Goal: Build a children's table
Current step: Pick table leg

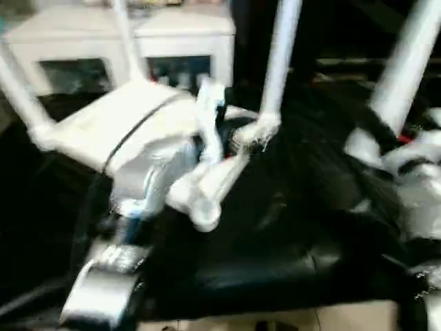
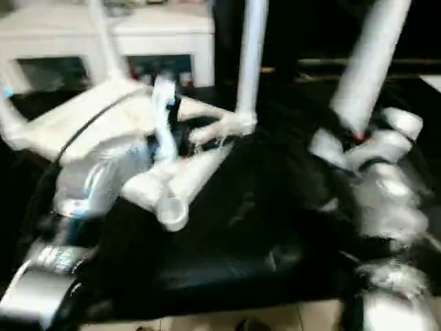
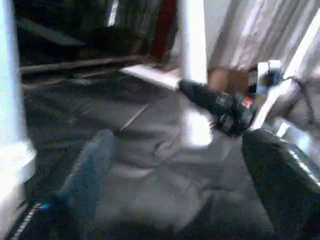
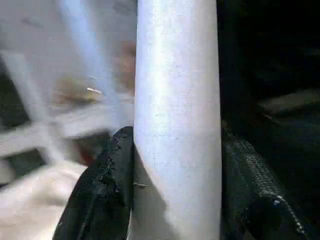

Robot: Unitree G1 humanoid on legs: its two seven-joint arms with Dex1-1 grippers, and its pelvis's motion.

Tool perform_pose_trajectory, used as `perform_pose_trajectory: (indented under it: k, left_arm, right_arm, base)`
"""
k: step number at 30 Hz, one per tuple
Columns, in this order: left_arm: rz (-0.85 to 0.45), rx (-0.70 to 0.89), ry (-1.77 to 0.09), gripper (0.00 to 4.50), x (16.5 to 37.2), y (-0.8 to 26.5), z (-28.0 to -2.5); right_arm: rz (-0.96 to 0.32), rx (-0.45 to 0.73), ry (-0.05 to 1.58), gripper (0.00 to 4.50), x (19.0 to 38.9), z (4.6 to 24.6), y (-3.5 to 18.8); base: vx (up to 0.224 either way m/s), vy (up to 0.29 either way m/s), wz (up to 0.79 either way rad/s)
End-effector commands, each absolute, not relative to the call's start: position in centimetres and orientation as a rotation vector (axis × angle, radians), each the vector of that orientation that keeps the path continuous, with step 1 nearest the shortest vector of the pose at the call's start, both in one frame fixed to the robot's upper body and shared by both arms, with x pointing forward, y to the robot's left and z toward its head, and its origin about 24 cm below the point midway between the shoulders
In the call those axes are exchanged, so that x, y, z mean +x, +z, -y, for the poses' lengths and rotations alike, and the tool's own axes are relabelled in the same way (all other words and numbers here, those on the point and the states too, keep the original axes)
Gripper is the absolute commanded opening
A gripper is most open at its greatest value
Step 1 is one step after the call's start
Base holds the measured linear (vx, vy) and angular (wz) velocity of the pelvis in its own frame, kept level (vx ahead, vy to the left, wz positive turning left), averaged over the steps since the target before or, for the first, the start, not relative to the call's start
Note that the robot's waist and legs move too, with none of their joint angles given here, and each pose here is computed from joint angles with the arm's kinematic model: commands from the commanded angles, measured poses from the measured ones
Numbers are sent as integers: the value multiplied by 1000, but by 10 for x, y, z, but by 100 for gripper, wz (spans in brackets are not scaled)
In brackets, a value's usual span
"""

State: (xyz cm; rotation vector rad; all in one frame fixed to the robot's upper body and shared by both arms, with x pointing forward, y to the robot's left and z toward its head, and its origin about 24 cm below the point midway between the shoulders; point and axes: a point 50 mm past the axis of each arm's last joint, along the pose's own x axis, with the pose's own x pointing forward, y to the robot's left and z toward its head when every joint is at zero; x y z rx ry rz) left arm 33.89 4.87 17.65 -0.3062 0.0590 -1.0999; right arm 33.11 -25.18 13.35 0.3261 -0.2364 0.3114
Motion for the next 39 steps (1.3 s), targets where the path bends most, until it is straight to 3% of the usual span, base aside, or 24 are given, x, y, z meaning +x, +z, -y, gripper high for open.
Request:
perform_pose_trajectory:
  k: [1, 6, 10, 11, 16, 17, 20, 26, 33, 39]
  left_arm:
    - [-59, -370, -1068, 450, 344, 181, -53]
    - [-12, -533, -1110, 450, 347, 200, -41]
    - [-21, -558, -1111, 450, 347, 202, -36]
    - [-33, -579, -1112, 450, 346, 200, -32]
    - [-44, -580, -1048, 450, 348, 196, -33]
    - [-49, -595, -1024, 421, 350, 196, -34]
    - [-61, -594, -933, 402, 355, 194, -39]
    - [-108, -609, -790, 356, 361, 185, -42]
    - [-138, -630, -625, 302, 370, 175, -46]
    - [-130, -622, -582, 254, 373, 175, -48]
  right_arm:
    - [279, 300, 446, 189, 327, 231, 146]
    - [192, 157, 697, 189, 314, 174, 128]
    - [150, 117, 728, 189, 311, 160, 118]
    - [111, 72, 739, 189, 310, 147, 109]
    - [80, -13, 737, 189, 311, 136, 103]
    - [72, -37, 723, 189, 313, 135, 102]
    - [53, -117, 690, 189, 317, 131, 98]
    - [66, -146, 564, 189, 333, 115, 102]
    - [80, -147, 567, 188, 338, 90, 105]
    - [86, -148, 572, 188, 339, 82, 105]
  base:
    - [0, 0, 0]
    - [0, 0, 0]
    - [0, 0, 0]
    - [0, 0, 0]
    - [0, 0, 0]
    - [0, 0, 0]
    - [0, 0, 0]
    - [0, 0, 0]
    - [0, 0, 0]
    - [17, -6, 3]
